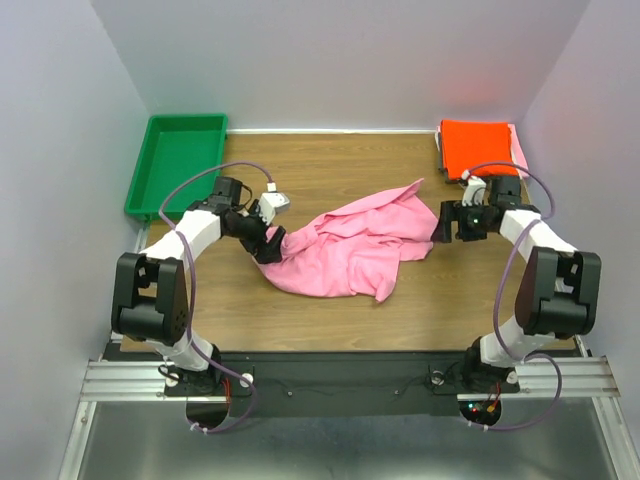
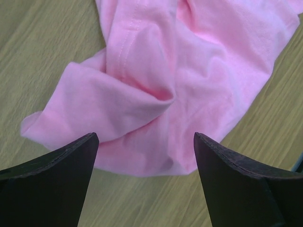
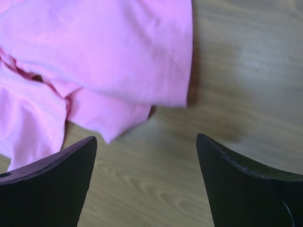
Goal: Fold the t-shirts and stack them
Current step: Flatten the tshirt out
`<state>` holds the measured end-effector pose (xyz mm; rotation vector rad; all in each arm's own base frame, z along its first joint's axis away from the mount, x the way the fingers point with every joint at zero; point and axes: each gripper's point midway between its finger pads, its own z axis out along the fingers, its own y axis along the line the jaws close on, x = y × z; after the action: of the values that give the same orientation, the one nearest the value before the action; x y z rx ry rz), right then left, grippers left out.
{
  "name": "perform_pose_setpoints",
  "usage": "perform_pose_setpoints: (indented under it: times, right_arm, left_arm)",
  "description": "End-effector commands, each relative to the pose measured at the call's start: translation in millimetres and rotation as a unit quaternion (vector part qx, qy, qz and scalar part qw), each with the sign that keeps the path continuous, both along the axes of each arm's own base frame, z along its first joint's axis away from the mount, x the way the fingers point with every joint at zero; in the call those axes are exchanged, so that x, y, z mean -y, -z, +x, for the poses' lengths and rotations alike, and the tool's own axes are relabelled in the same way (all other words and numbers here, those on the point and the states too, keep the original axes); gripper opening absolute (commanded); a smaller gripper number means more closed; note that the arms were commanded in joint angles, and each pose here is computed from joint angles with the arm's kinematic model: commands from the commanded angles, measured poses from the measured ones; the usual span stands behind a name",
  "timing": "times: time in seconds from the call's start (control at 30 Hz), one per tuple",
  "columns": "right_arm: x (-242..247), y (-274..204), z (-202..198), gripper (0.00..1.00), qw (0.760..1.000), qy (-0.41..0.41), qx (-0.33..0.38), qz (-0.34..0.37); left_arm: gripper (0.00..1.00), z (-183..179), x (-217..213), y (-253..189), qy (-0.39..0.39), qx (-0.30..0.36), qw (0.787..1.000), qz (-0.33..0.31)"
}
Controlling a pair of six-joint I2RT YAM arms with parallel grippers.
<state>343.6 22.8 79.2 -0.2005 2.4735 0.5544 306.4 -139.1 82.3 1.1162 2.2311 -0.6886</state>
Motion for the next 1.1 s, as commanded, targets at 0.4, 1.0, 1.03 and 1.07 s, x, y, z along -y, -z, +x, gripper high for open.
perform_pose_setpoints:
  times: [0.4,1.0,1.03,1.07]
  right_arm:
    - [1,34,71,0.33,0.995,0.02,0.033,-0.091]
    - [17,-23,4,0.01,0.982,0.01,0.099,-0.162]
    - [18,-20,-5,0.01,0.981,0.004,0.092,-0.168]
    - [19,-19,-9,0.01,0.981,0.001,0.089,-0.173]
  left_arm:
    - [0.0,48,-19,4,-0.074,0.054,0.994,0.061]
    - [0.0,115,-104,-48,-0.174,0.082,0.981,0.016]
    - [0.0,120,-104,-49,-0.178,0.082,0.98,0.011]
    - [0.0,122,-104,-49,-0.18,0.081,0.98,0.009]
